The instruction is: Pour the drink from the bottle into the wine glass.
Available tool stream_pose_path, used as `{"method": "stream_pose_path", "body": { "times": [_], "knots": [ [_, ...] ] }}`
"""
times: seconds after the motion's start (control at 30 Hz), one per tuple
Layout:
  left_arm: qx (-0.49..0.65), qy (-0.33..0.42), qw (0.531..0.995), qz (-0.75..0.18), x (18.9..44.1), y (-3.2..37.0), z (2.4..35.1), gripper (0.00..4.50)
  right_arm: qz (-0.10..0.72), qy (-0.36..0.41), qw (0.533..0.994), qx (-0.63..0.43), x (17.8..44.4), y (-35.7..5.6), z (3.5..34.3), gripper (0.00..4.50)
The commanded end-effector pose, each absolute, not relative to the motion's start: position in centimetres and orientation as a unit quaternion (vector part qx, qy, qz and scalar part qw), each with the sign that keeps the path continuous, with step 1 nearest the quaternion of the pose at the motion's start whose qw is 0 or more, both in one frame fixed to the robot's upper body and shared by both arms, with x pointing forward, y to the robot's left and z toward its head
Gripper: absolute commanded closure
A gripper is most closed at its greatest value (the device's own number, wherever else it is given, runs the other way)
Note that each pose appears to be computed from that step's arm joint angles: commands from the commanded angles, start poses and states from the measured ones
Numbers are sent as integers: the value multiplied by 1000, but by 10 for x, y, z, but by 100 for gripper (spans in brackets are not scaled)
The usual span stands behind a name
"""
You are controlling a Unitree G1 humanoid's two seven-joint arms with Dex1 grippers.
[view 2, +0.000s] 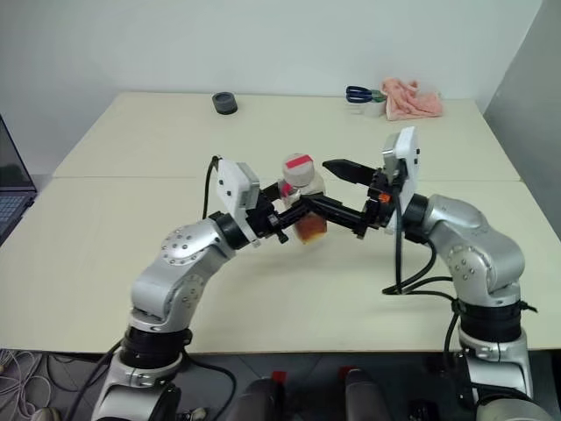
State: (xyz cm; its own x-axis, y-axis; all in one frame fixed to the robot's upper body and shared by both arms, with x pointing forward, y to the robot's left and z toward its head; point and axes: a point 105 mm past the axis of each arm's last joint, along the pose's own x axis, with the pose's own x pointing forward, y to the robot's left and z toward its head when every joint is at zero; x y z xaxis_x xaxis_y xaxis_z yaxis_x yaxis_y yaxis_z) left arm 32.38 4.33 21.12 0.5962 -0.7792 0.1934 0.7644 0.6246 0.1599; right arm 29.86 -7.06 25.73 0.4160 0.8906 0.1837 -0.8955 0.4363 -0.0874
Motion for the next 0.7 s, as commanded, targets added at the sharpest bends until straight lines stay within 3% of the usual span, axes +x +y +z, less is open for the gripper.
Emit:
{"method": "stream_pose_path", "body": {
  "times": [0.03, 0.17, 0.5, 0.6, 0.7],
  "knots": [
    [35, -164, 897, -409, 325, 44, 227, 270, 489, -157, 858, 10, 295, -58, 278, 2],
    [35, -170, 898, -404, 329, 43, 231, 270, 422, -183, 888, 9, 308, -53, 285, 2],
    [39, -175, 893, -412, 327, 41, 236, 270, 410, -178, 894, -13, 315, -50, 273, 2],
    [41, -174, 894, -411, 327, 42, 235, 270, 414, -178, 893, -8, 315, -51, 273, 64],
    [42, -172, 895, -409, 327, 44, 234, 270, 421, -177, 890, -5, 313, -51, 273, 173]
  ]
}}
